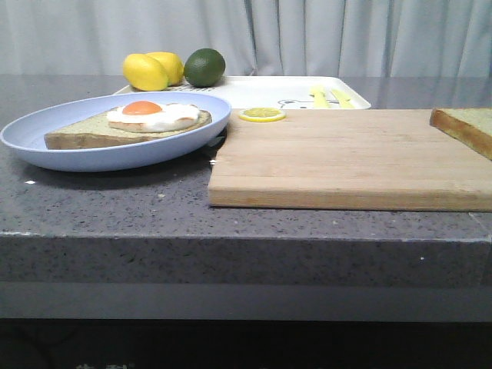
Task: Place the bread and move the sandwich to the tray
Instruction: 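Lower the right gripper onto the bread slice on the cutting board and grasp it, then lift the bread slice with the right gripper and carry it over the plate, then lower the bread onto the fried egg and open the right gripper, then withdraw the right gripper upward away from the plate, then lower the left gripper to the plate rim nearest it and grasp it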
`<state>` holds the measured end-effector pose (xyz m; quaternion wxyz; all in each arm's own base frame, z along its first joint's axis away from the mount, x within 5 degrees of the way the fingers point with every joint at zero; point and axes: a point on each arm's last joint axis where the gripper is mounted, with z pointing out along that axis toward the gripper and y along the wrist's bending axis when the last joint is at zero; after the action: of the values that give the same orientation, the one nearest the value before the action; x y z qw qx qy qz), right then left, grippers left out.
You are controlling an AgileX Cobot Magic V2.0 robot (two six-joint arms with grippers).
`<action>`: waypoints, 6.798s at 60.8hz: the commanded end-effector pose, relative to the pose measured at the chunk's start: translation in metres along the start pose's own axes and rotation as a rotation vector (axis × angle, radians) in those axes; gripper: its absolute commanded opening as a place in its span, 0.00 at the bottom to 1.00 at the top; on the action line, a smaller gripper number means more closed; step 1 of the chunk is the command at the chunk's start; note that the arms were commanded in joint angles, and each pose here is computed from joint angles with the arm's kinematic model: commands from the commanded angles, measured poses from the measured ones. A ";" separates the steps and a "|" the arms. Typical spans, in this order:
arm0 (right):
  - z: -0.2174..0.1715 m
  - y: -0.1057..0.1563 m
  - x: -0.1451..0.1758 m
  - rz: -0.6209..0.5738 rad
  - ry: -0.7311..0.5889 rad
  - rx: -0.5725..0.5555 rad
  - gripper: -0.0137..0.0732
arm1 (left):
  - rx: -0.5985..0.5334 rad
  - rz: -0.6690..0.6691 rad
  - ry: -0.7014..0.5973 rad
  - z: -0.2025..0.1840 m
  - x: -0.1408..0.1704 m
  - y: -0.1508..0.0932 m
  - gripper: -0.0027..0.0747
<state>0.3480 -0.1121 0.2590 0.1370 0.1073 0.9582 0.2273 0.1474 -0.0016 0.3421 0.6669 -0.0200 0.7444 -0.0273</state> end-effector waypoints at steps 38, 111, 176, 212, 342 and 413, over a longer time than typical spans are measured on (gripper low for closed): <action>-0.077 0.070 0.023 0.018 -0.150 -0.223 0.09 | 0.003 -0.016 -0.117 -0.003 -0.020 -0.001 0.74; 0.080 0.350 0.084 0.122 -0.125 -0.810 0.09 | 0.003 -0.016 -0.117 -0.003 -0.020 -0.001 0.74; 0.118 0.298 0.073 0.195 -0.122 -0.644 0.30 | 0.003 -0.016 -0.117 -0.003 -0.020 -0.001 0.74; 0.075 0.277 0.059 0.110 -0.127 -0.672 0.67 | 0.003 -0.016 -0.117 -0.003 -0.020 -0.001 0.74; -0.072 0.077 0.301 -0.520 -1.144 0.049 0.09 | 0.095 -0.155 0.598 0.123 -0.004 -0.027 0.74; -0.072 0.077 0.301 -0.520 -1.141 0.050 0.09 | 0.146 -0.120 0.914 0.204 0.058 -0.058 0.43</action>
<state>0.0535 0.0067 0.2763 0.6361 -0.0214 0.7681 0.0697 0.3422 -0.0619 0.2516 0.2421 0.0061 0.9642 -0.1078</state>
